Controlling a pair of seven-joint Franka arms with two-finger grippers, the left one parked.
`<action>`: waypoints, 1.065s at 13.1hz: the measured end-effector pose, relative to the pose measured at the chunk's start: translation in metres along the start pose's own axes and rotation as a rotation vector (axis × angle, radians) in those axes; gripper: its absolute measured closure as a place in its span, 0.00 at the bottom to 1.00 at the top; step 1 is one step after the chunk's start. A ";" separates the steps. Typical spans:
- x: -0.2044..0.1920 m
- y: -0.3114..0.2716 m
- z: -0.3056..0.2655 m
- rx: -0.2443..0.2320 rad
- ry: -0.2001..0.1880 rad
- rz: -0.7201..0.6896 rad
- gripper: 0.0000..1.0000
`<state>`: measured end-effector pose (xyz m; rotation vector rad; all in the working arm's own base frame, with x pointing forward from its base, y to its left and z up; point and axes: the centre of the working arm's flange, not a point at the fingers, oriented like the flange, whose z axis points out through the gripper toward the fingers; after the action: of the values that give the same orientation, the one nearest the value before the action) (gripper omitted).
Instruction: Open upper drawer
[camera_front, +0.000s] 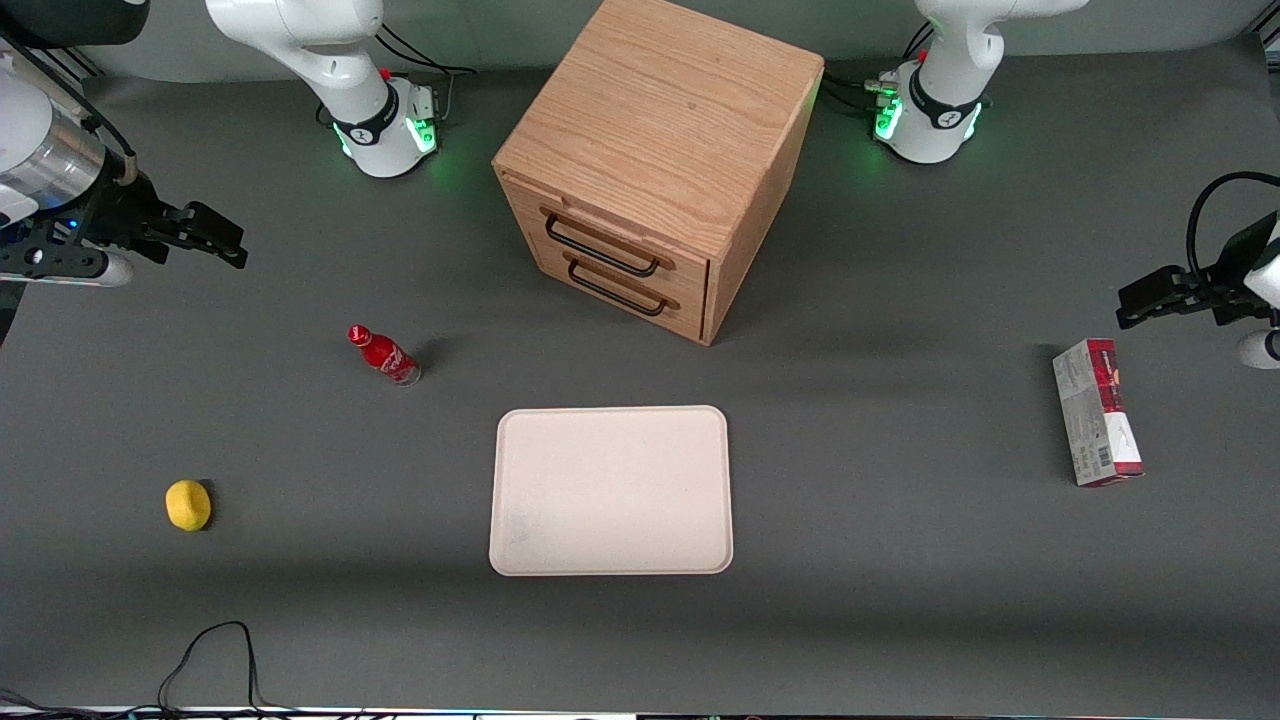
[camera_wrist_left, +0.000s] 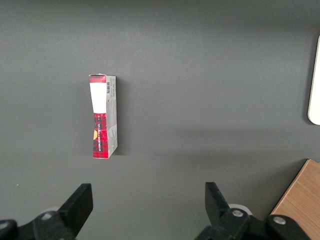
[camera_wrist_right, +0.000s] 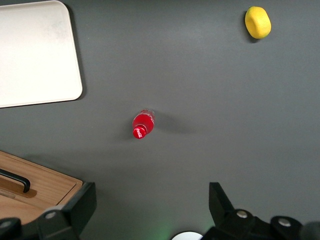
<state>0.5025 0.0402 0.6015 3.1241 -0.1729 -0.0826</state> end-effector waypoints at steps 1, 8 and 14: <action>0.000 0.000 0.000 0.000 0.000 0.000 0.00; 0.012 -0.029 -0.009 0.007 0.039 -0.050 0.00; 0.001 -0.182 0.000 0.026 0.016 -0.335 0.00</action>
<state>0.5239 0.2206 0.5988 3.1434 0.3538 -0.0576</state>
